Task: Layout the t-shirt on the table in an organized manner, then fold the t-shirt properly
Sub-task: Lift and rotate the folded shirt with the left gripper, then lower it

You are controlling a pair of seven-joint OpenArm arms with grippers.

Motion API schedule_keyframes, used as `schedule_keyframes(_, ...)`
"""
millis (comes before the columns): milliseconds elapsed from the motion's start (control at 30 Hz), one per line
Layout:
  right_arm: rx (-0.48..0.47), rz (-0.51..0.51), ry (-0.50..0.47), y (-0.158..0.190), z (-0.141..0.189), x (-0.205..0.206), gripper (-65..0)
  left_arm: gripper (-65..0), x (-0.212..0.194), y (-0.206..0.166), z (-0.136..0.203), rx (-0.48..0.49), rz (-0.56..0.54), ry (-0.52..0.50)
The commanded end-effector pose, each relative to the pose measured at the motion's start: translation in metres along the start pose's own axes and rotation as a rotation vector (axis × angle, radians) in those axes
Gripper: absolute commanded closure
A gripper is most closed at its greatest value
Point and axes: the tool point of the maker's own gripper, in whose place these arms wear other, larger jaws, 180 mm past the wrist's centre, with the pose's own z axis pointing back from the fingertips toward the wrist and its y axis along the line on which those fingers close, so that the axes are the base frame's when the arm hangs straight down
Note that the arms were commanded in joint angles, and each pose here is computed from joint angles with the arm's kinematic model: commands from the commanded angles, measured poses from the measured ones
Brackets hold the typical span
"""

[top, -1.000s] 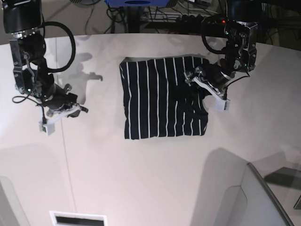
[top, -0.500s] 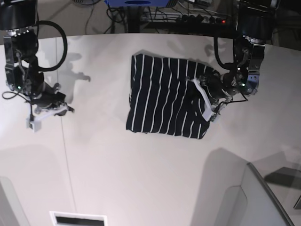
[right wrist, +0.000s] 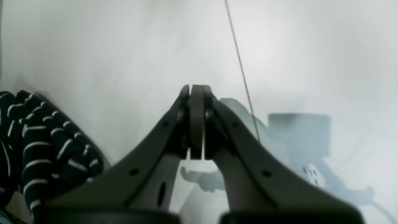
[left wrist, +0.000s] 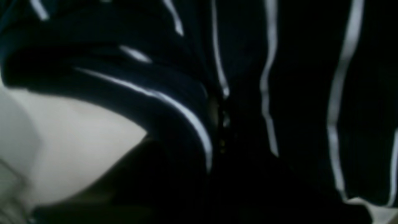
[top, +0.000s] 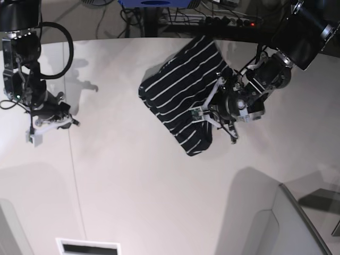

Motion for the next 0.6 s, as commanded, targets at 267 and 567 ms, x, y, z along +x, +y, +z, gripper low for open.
schedule_keyframes(267,0.004,0.014,-0.033,-0.001,0.003,0.011,0.0,0.0,0.067,0.024,-0.003,0.093,-0.264,-0.070)
schedule_keyframes(567,-0.004,0.011,-0.015,-0.005,0.004,0.001,0.0,0.0,0.096,0.032,-0.012,0.089,-0.361,-0.078)
